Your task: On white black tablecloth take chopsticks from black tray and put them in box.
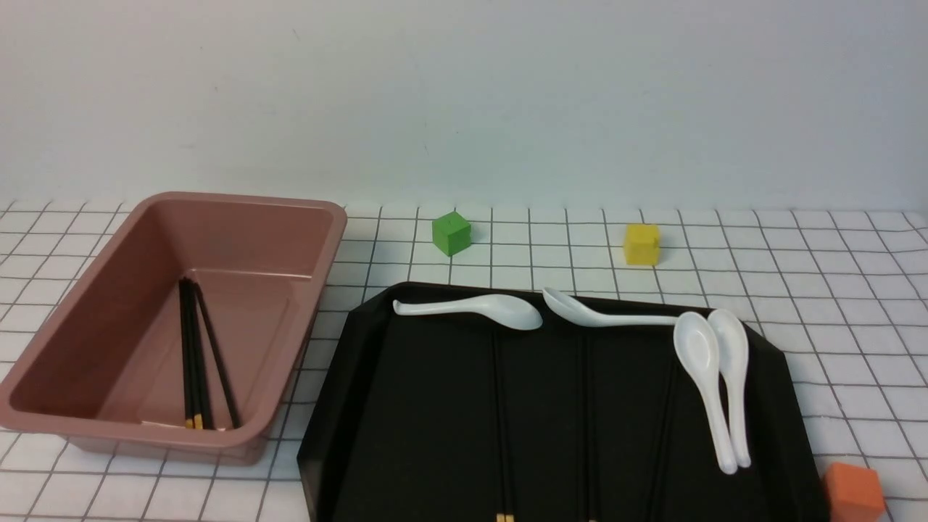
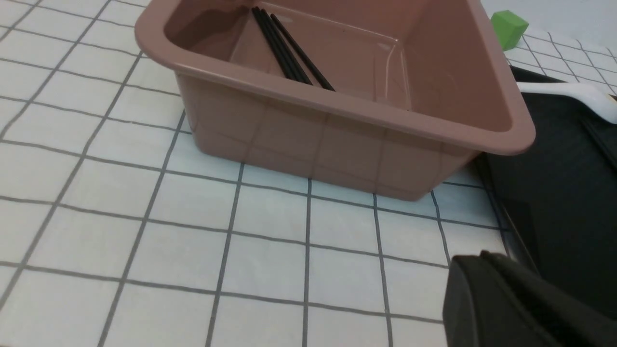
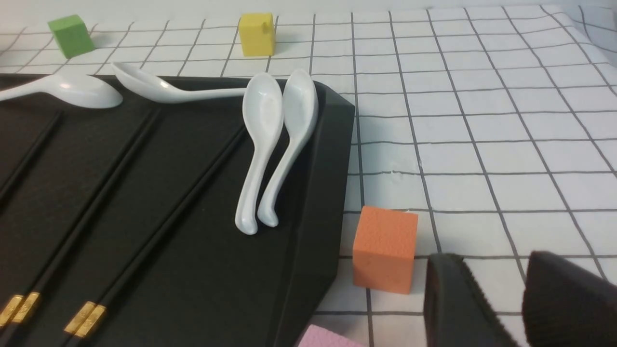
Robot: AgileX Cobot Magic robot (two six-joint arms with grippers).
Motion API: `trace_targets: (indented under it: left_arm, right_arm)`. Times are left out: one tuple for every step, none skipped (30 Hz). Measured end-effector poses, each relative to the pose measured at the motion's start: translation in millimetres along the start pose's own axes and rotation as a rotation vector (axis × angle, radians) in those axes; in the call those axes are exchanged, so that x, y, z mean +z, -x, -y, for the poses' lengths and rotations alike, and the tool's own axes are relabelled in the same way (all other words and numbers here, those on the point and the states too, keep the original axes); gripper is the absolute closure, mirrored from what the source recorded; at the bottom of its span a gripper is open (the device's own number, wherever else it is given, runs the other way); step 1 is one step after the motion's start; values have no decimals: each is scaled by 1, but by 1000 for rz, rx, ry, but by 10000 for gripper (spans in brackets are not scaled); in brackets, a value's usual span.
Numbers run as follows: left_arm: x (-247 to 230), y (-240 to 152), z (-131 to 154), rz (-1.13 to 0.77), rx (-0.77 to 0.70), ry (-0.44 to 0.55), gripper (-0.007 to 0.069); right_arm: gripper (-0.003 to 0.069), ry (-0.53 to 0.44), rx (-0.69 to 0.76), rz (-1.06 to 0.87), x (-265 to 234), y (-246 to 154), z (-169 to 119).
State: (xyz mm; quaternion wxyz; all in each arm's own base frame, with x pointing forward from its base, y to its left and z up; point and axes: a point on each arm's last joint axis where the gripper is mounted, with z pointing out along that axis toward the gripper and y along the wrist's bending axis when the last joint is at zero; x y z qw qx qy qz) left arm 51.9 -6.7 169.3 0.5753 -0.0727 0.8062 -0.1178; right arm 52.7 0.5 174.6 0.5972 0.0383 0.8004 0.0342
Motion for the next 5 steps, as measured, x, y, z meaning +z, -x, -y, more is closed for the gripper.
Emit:
trace_targets:
  left_arm:
    - [0, 0, 0, 0, 0, 0, 617]
    - [0, 0, 0, 0, 0, 0, 617]
    - [0, 0, 0, 0, 0, 0, 615]
    - [0, 0, 0, 0, 0, 0, 613]
    - [0, 0, 0, 0, 0, 0, 612]
  right_arm:
    - [419, 0, 0, 0, 0, 0, 0]
    - [419, 0, 0, 0, 0, 0, 0]
    - [419, 0, 0, 0, 0, 0, 0]
    - [419, 0, 0, 0, 0, 0, 0]
    - [419, 0, 0, 0, 0, 0, 0]
